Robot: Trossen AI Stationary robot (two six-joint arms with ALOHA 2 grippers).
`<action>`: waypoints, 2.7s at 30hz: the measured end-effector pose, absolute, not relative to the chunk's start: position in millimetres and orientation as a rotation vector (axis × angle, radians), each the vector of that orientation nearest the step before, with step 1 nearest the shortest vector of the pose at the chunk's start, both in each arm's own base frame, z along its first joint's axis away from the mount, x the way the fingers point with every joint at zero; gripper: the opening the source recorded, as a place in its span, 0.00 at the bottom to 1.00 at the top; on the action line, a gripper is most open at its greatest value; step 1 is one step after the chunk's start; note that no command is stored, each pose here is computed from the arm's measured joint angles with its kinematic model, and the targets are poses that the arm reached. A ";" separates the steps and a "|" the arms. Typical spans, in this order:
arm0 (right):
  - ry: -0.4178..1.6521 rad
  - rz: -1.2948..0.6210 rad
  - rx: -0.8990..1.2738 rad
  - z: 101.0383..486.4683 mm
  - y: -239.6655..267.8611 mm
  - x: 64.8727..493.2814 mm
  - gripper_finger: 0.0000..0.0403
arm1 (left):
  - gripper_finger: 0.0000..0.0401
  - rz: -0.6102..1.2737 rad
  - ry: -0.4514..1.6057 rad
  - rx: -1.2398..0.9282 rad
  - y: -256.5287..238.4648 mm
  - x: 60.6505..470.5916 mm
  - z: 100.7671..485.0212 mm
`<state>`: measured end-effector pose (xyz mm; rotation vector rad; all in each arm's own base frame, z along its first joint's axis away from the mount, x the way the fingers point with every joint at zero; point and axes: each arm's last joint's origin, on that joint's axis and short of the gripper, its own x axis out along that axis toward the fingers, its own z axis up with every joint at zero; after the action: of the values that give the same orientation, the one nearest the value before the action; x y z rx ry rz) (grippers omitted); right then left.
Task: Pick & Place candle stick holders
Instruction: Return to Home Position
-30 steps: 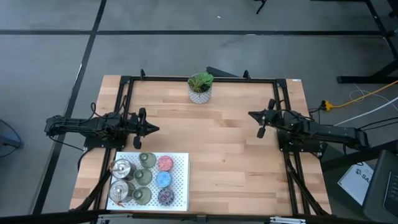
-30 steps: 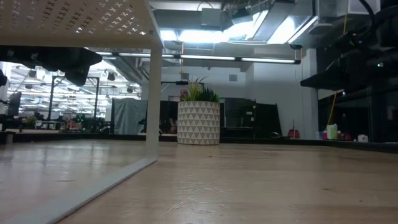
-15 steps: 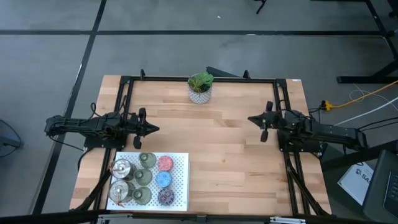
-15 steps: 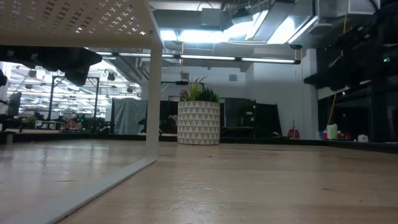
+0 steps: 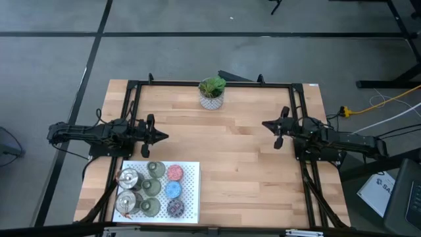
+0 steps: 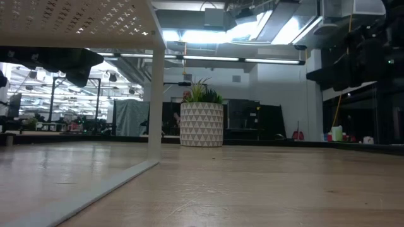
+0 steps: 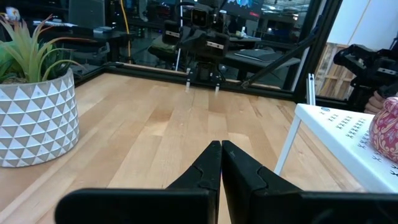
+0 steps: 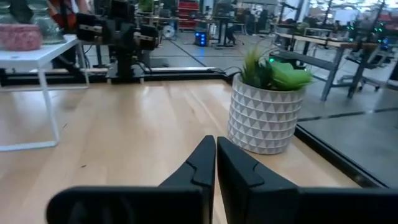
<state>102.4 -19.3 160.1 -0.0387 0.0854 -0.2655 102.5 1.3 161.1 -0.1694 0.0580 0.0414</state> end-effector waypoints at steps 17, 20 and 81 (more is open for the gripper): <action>0.059 0.046 -0.157 161.6 -10.0 103.4 0.05 | 0.02 0.041 0.058 -0.170 1.3 102.5 161.1; 0.061 0.034 -0.175 161.5 -10.3 103.4 0.05 | 0.02 0.041 0.058 -0.169 1.3 102.5 161.2; 0.110 -0.149 0.000 157.9 -16.2 107.5 0.05 | 0.01 0.041 0.057 -0.170 1.3 102.5 161.2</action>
<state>107.5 -16.2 157.9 0.0004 0.1101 -0.1490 102.5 1.3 161.2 -0.1695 0.0574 0.0413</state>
